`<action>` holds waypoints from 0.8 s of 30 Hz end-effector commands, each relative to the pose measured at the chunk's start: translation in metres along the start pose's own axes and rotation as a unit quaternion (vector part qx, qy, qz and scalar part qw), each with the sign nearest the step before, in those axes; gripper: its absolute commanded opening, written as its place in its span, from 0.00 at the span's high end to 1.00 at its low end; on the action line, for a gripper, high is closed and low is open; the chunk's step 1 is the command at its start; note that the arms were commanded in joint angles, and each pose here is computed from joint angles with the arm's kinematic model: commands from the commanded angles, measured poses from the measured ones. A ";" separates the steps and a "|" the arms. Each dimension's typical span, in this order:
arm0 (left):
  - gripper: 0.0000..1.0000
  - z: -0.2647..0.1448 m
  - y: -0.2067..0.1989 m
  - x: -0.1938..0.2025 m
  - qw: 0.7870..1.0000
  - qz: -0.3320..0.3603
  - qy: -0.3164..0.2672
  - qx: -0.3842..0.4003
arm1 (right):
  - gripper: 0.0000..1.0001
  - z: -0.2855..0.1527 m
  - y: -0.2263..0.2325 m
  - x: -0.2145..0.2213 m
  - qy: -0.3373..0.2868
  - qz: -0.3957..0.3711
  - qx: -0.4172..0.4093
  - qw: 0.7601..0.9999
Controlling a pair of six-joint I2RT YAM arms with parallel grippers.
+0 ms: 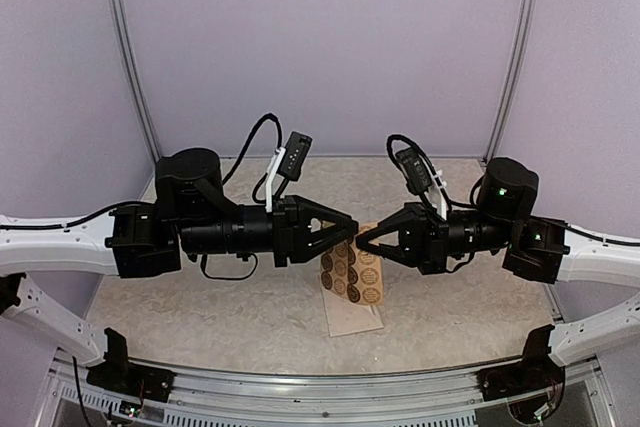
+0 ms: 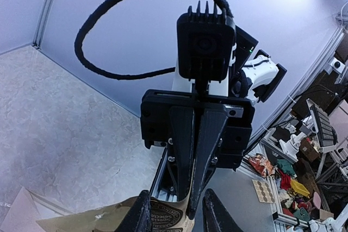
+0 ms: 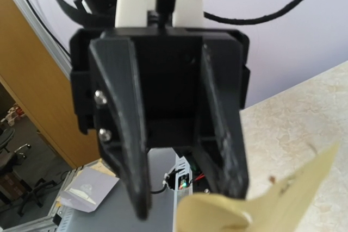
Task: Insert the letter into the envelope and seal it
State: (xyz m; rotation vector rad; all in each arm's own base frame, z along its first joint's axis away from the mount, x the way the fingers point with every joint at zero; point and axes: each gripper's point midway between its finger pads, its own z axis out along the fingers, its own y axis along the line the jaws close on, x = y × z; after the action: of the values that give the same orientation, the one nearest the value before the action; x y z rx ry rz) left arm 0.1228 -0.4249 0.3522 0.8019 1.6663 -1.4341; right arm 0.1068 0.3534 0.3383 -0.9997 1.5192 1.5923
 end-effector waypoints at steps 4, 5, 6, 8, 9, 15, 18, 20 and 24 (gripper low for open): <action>0.70 0.004 0.002 0.009 1.000 -0.010 0.007 0.011 | 1.00 -0.001 0.000 -0.006 -0.012 -0.012 0.003 1.000; 0.70 0.004 0.003 0.009 1.000 -0.010 0.007 0.009 | 1.00 -0.001 -0.001 -0.005 -0.012 -0.012 0.005 1.000; 0.70 0.003 0.004 0.010 1.000 -0.011 0.006 0.006 | 1.00 -0.002 -0.002 -0.006 -0.013 -0.012 0.007 1.000; 0.70 0.000 0.003 0.008 1.000 -0.012 0.002 0.008 | 1.00 -0.002 -0.003 -0.005 -0.012 -0.011 0.010 1.000; 0.70 0.000 0.002 0.007 1.000 -0.012 0.002 0.010 | 1.00 -0.002 -0.003 -0.004 -0.011 -0.010 0.011 1.000; 0.72 0.003 -0.002 0.010 1.000 -0.016 0.010 0.022 | 1.00 -0.001 -0.004 -0.005 -0.011 -0.010 0.011 1.000; 0.73 0.004 -0.001 0.011 1.000 -0.016 0.010 0.022 | 1.00 0.000 -0.003 -0.004 -0.009 -0.009 0.008 1.000; 0.75 0.005 -0.001 0.010 1.000 -0.016 0.008 0.024 | 1.00 -0.001 -0.002 -0.003 -0.008 -0.010 0.005 1.000; 0.81 0.006 -0.002 0.008 1.000 -0.016 0.004 0.026 | 1.00 0.000 -0.002 -0.001 -0.006 -0.010 0.001 1.000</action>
State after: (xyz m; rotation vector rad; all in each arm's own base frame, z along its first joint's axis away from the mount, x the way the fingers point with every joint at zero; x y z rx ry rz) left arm 0.1191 -0.4281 0.3419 0.8063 1.6939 -1.4748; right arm 0.1084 0.3535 0.3383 -0.9933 1.5200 1.5839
